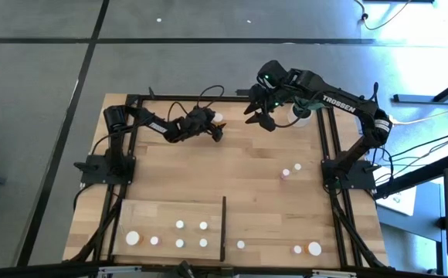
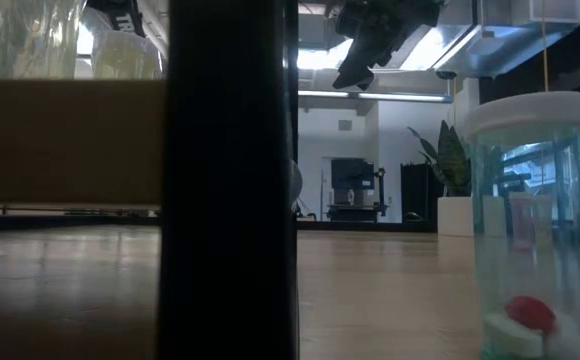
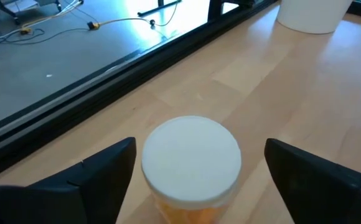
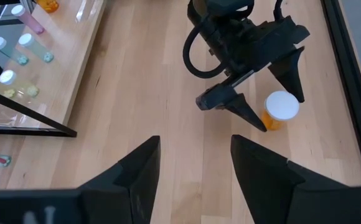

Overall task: Pick and place medicine bottles onto shelf by color
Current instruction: Put the top orange pill bottle on the shelf aligned with the other orange pill bottle

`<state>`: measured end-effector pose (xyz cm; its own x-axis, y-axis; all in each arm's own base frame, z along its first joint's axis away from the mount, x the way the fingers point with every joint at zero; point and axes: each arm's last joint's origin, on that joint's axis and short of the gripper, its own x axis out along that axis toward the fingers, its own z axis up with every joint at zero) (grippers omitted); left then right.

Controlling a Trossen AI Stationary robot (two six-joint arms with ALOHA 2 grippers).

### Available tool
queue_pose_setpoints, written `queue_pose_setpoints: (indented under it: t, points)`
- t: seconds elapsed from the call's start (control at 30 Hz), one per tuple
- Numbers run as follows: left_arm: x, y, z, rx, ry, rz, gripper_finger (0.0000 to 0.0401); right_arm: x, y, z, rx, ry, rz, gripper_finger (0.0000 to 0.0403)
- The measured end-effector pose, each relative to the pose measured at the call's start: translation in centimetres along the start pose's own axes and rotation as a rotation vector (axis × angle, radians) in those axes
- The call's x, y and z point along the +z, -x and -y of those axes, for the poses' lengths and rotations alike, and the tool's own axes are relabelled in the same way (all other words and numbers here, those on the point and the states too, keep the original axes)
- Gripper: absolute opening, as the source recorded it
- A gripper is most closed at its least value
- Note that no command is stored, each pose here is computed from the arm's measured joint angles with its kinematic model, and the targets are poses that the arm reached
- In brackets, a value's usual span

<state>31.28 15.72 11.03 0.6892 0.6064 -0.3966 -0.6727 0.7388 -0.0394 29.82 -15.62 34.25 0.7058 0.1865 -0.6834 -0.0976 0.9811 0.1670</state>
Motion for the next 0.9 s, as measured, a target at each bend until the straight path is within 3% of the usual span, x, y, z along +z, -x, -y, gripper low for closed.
queue_pose_setpoints:
  t: [0.67, 0.9]
  points:
    - [-0.04, 0.04, 0.09, -0.002, -0.008, -0.003, 0.0216, 0.0, 0.0, -0.01, 0.0, 0.0, 0.0, 0.0198]
    - [-0.04, 0.05, 0.09, -0.002, -0.01, -0.003, 0.0201, 0.0, 0.0, 0.0, 0.0, 0.0, 0.0, 0.0198]
